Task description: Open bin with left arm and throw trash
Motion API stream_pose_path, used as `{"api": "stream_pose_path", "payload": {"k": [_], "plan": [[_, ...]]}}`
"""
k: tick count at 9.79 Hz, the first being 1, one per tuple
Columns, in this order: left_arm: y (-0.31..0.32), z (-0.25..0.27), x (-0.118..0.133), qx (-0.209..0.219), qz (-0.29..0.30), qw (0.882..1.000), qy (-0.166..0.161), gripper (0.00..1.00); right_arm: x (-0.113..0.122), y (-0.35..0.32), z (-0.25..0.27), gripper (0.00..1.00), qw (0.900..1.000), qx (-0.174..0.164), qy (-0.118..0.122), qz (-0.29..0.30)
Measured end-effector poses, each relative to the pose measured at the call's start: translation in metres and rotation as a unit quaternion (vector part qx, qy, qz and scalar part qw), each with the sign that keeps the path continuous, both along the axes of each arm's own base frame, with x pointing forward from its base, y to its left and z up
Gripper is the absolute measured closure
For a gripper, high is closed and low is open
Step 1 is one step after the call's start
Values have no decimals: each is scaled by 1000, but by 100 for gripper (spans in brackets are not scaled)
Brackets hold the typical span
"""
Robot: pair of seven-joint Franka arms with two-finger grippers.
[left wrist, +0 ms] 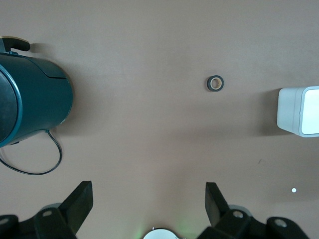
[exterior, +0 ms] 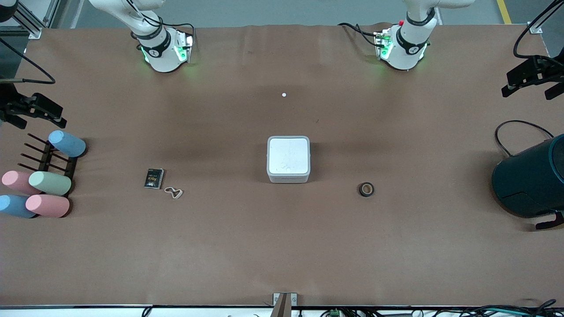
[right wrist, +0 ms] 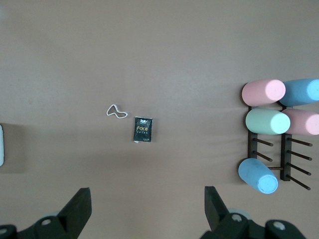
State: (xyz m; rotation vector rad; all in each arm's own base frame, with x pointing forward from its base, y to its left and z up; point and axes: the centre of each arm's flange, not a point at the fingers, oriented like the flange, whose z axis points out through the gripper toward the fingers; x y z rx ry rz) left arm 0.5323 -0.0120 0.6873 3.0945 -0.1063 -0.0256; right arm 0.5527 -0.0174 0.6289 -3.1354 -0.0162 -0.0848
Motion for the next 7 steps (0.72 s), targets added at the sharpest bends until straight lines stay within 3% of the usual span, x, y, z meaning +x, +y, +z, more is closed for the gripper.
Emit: {"api": "stream_pose_path", "payload": {"k": [5, 7], "plan": [[1, -9, 11, 8, 7, 1000, -5, 3, -1, 2, -11, 0, 1000, 0, 16, 0], [-19, -37, 26, 11, 10, 1000, 20, 33, 5, 11, -37, 0, 999, -1, 31, 37]]}}
